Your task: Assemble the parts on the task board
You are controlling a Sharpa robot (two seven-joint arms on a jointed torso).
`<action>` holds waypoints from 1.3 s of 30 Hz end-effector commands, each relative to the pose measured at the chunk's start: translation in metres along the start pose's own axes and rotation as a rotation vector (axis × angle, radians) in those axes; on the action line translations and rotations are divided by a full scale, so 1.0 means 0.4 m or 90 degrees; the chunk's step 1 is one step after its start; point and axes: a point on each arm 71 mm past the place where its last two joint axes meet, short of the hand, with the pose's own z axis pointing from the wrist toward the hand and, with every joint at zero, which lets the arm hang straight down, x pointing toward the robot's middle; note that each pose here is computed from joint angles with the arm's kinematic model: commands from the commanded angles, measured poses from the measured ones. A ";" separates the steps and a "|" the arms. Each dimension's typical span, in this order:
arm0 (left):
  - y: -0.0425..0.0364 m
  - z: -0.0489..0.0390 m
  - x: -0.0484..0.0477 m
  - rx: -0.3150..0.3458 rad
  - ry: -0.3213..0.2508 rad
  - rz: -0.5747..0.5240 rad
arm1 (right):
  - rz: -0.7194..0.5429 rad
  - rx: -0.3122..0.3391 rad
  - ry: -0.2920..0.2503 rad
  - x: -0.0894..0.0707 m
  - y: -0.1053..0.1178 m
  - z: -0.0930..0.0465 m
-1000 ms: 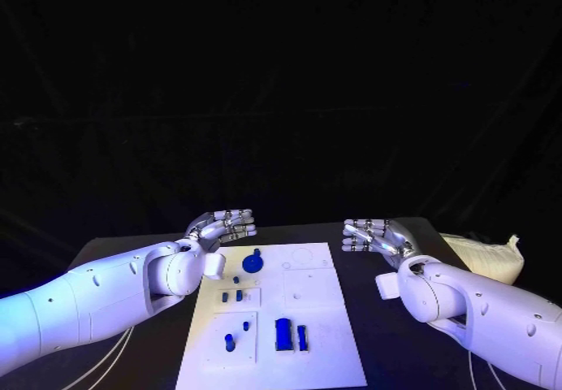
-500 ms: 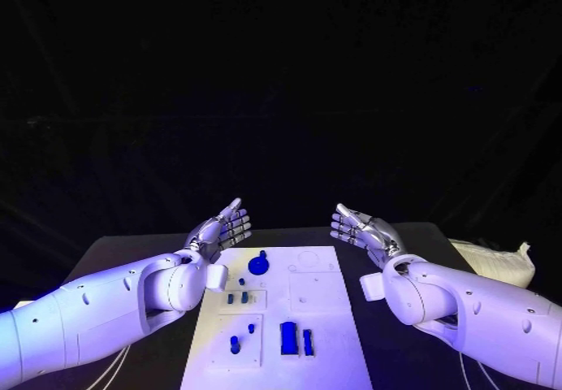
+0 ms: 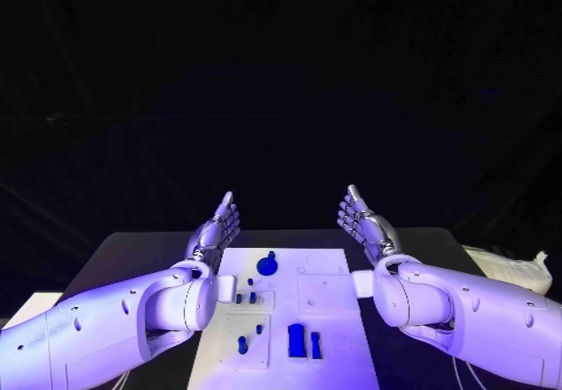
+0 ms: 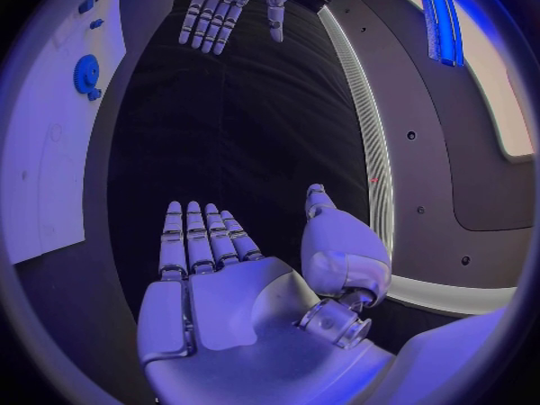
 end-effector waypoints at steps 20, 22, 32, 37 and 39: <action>-0.017 -0.004 -0.004 0.052 -0.036 0.042 | 0.001 -0.012 -0.030 -0.008 0.004 -0.001; -0.017 -0.004 -0.004 0.052 -0.036 0.042 | 0.001 -0.012 -0.030 -0.008 0.004 -0.001; -0.017 -0.004 -0.004 0.052 -0.036 0.042 | 0.001 -0.012 -0.030 -0.008 0.004 -0.001; -0.017 -0.004 -0.004 0.052 -0.036 0.042 | 0.001 -0.012 -0.030 -0.008 0.004 -0.001; -0.017 -0.004 -0.004 0.052 -0.036 0.042 | 0.001 -0.012 -0.030 -0.008 0.004 -0.001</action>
